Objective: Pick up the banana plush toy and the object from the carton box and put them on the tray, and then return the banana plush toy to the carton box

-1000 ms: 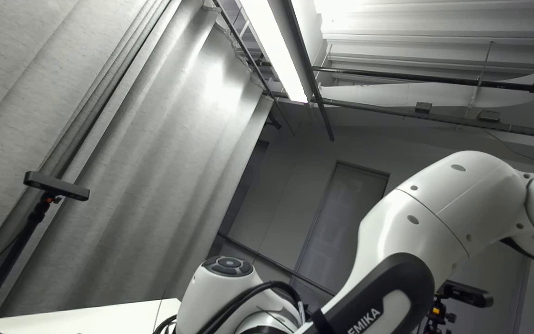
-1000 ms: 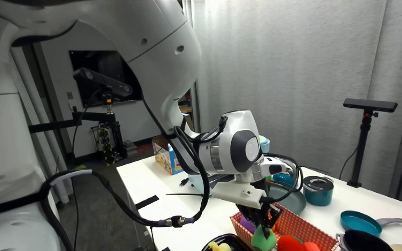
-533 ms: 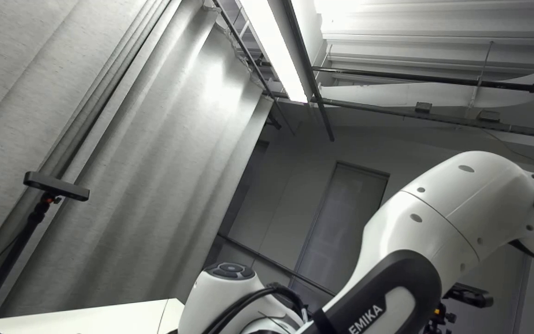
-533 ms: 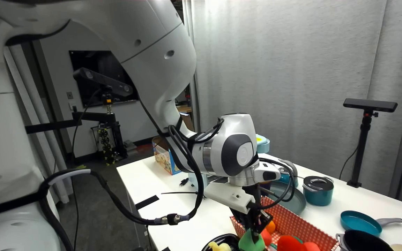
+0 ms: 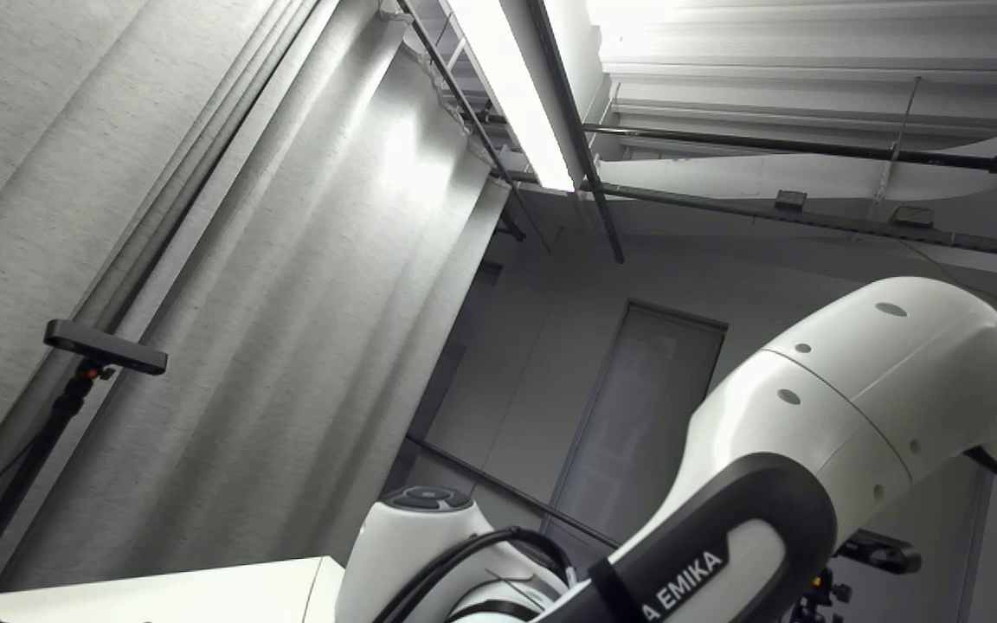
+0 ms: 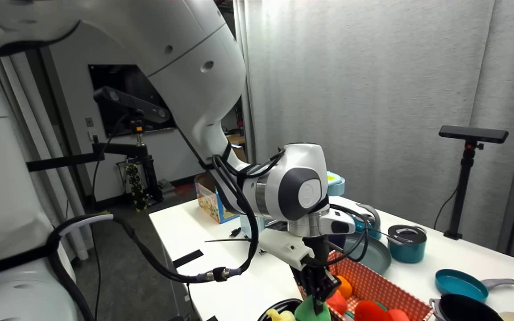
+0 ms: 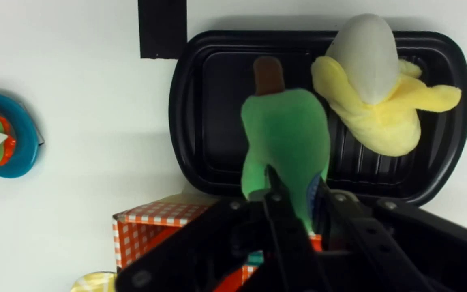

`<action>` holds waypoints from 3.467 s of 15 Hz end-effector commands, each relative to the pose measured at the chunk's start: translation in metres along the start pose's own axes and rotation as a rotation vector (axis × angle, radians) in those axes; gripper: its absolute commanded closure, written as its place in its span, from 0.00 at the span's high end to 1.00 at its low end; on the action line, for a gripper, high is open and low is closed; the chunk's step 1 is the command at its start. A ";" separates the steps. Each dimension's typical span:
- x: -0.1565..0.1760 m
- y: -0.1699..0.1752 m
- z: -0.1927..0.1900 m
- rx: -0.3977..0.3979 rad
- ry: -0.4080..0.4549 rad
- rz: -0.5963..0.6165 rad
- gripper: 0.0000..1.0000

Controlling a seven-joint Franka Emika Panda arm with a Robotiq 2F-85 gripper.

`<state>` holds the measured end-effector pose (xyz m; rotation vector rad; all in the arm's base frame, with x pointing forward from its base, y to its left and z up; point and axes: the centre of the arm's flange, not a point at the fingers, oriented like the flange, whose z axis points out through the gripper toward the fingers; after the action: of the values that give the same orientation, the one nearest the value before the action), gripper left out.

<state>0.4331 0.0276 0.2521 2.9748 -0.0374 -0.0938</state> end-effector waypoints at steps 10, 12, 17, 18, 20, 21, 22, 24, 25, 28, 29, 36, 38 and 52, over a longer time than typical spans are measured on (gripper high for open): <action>-0.014 0.001 -0.013 -0.023 -0.029 0.080 0.95; -0.013 0.001 -0.013 -0.020 -0.020 0.083 1.00; -0.004 0.000 -0.005 -0.014 -0.024 0.055 1.00; -0.004 -0.001 -0.005 -0.013 -0.022 0.054 1.00; -0.004 -0.001 -0.005 -0.013 -0.020 0.054 1.00; -0.004 -0.001 -0.005 -0.013 -0.020 0.054 1.00; -0.004 -0.001 -0.005 -0.013 -0.020 0.054 1.00; -0.004 -0.001 -0.005 -0.013 -0.020 0.054 1.00; -0.004 -0.001 -0.005 -0.013 -0.020 0.054 1.00; -0.004 -0.001 -0.005 -0.013 -0.020 0.054 1.00; -0.004 -0.001 -0.005 -0.013 -0.020 0.054 1.00; -0.013 -0.003 -0.024 -0.004 0.046 0.046 1.00; -0.017 -0.007 -0.028 0.017 0.057 0.033 1.00; -0.033 -0.050 0.016 0.213 -0.050 -0.009 1.00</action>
<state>0.3932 0.0771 0.2399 3.1208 -0.0499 -0.1929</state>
